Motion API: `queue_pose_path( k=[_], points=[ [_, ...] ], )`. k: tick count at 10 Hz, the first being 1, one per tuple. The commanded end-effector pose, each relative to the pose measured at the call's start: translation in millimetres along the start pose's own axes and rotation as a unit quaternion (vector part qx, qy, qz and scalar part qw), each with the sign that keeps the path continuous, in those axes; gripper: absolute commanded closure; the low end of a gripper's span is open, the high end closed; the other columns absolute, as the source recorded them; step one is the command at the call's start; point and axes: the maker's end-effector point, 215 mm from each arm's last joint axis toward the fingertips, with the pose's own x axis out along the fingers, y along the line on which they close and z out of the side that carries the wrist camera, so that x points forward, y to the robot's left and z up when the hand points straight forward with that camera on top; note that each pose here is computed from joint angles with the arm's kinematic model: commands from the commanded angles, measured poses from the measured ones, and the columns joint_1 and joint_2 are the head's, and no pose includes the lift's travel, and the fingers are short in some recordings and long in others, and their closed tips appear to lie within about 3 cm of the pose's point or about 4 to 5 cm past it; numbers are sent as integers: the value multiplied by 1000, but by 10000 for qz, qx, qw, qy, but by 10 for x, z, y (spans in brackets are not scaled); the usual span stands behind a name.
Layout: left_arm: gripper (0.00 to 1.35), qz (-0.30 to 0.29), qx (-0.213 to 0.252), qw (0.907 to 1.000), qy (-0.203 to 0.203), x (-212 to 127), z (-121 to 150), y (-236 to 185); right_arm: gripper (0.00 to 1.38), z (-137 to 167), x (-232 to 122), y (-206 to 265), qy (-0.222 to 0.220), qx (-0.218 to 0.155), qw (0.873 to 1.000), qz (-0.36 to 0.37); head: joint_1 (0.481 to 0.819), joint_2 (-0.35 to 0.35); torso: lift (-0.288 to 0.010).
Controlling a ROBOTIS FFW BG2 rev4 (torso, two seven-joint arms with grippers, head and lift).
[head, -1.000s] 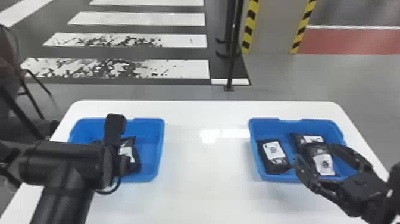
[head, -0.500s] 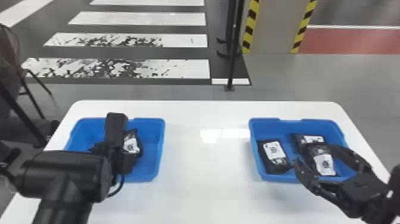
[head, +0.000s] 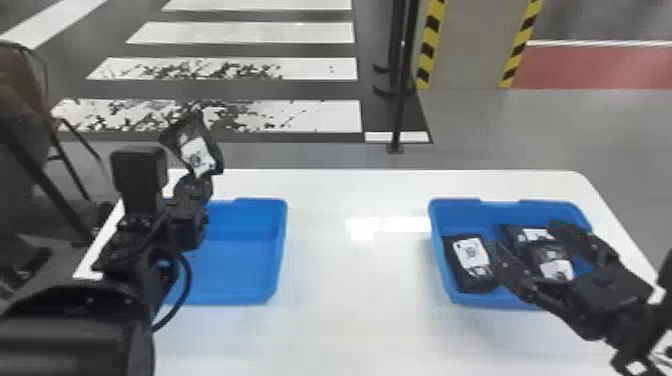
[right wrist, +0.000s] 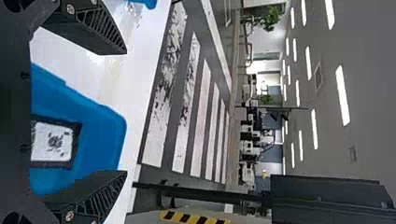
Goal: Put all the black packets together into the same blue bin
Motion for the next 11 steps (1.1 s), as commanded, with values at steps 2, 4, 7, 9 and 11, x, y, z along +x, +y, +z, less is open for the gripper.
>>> queue_pose_path(
  k=[2,4,7,9,11],
  points=[
    [1211,-280,-40,9892,-1440,-380,526,-261,107,434,324,327,-351,438,9970,528,695,40,-110],
    [1211,-560,24,9776,-2028,-517,482,-540,104,825,576,556,-642,565,9920,933,695,52,-110],
    [1211,-885,452,9630,-2504,-638,347,-912,104,1323,907,850,-1004,643,9822,1453,669,58,-110],
    [1211,-1062,690,9553,-2672,-676,318,-1107,104,1508,1030,1245,-1007,713,9733,1935,647,69,-110],
    [1211,-1600,663,9427,-2850,-751,368,-1630,102,1575,1105,1727,-947,825,9614,2450,642,87,-110]
  ],
)
